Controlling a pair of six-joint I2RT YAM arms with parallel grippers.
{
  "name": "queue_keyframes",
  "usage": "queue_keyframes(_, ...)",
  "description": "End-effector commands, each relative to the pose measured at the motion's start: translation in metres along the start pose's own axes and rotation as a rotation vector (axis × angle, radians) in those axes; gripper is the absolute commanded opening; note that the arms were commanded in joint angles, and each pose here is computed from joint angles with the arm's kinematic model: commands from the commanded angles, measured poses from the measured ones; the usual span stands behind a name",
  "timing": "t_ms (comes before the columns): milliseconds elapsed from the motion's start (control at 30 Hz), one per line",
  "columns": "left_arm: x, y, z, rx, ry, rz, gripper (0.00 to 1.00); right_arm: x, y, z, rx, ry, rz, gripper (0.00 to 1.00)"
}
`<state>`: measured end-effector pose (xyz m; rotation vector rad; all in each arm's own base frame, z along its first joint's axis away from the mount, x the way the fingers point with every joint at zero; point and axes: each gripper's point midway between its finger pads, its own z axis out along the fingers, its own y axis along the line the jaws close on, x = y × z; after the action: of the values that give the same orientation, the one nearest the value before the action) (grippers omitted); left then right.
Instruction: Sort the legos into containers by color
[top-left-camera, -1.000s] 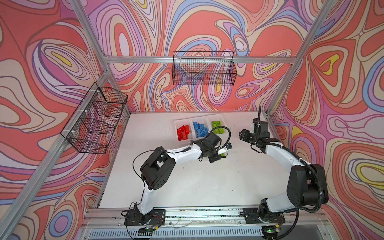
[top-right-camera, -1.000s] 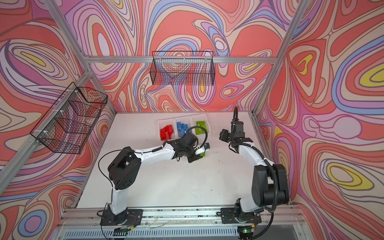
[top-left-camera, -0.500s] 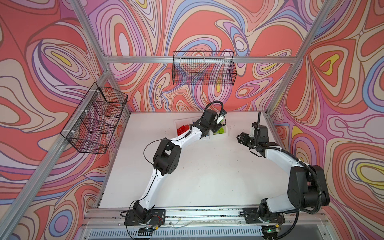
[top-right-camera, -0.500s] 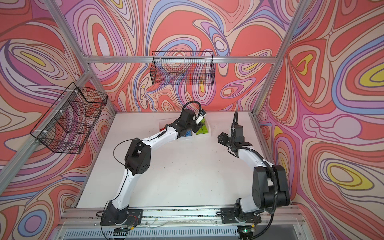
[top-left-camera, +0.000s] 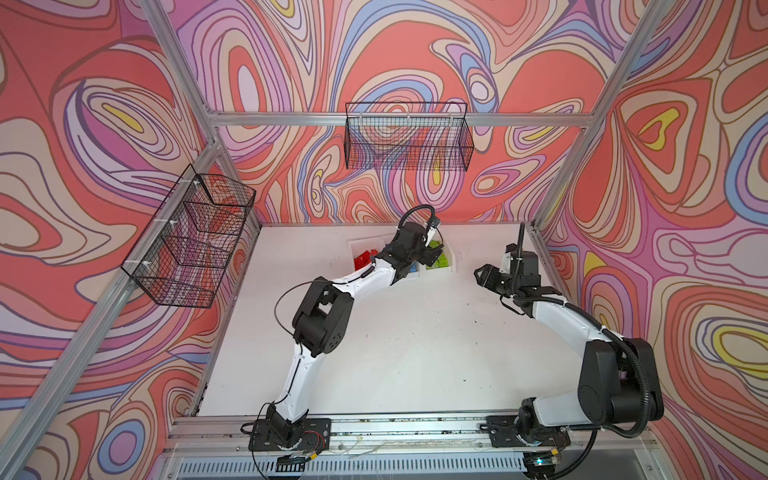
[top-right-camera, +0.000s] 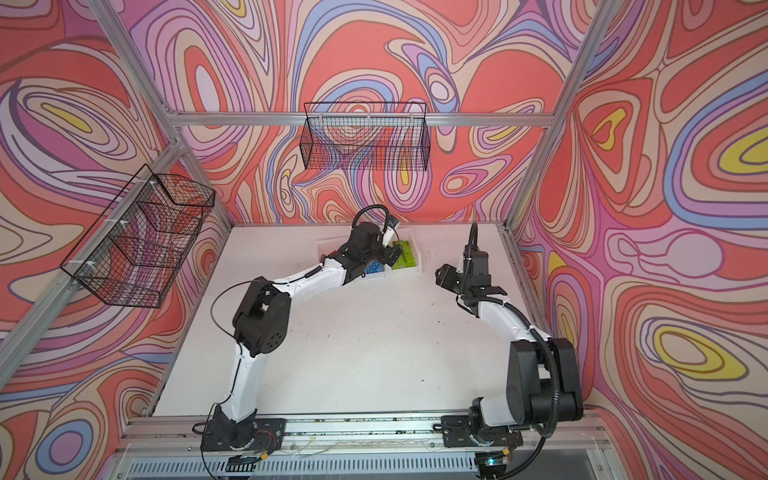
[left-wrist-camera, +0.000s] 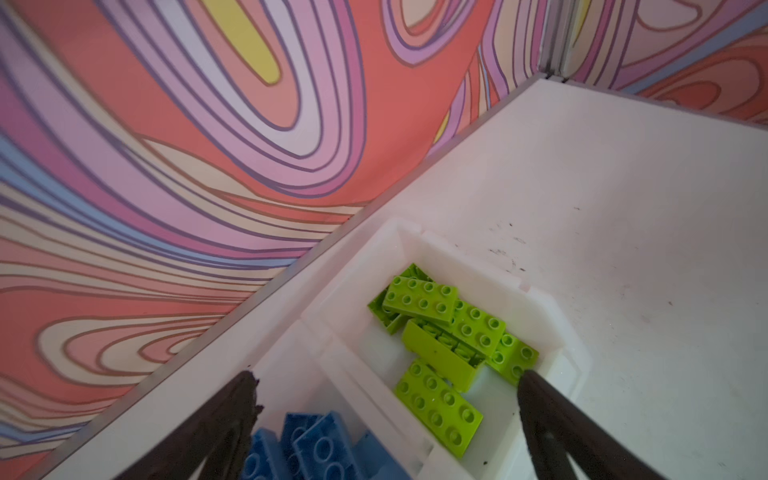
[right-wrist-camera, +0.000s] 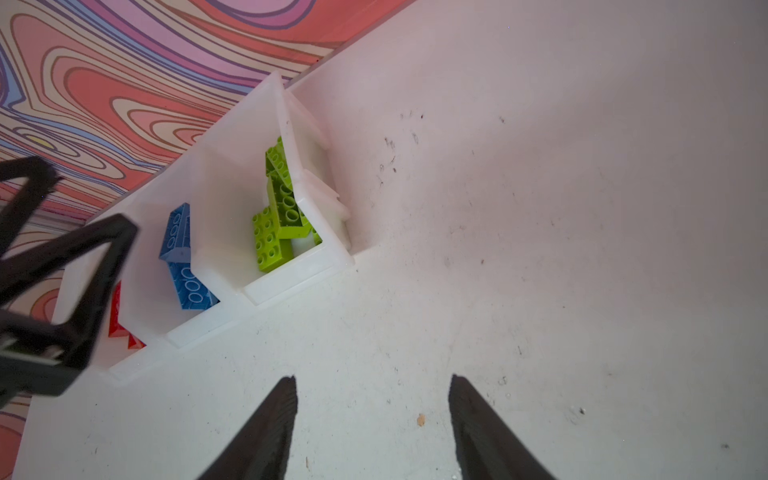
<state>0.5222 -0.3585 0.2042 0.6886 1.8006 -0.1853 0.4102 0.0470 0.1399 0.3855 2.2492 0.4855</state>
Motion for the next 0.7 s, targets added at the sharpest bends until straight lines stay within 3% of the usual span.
queue_keyframes(0,-0.048,0.069,-0.058,-0.165,-0.175,-0.119,1.0,-0.014,-0.008,-0.001,0.04,-0.073,-0.025,0.63)
queue_keyframes(133,0.002,0.129,-0.114,-0.333,-0.13,-0.221,1.0,-0.037,-0.019,-0.012,0.112,-0.22,-0.047,0.65)
queue_keyframes(267,0.077,0.184,-0.177,-0.545,-0.047,-0.351,1.0,-0.059,-0.045,-0.04,0.245,-0.453,-0.045,0.67)
queue_keyframes(400,0.134,0.2,-0.236,-0.72,0.035,-0.349,1.0,-0.063,-0.062,-0.065,0.319,-0.655,-0.121,0.68)
queue_keyframes(533,0.166,0.203,-0.268,-0.82,0.044,-0.351,1.0,-0.054,-0.081,-0.064,0.414,-0.684,-0.176,0.68)
queue_keyframes(667,0.2,0.199,-0.275,-0.853,0.059,-0.319,1.0,-0.047,-0.09,-0.052,0.44,-0.667,-0.192,0.68)
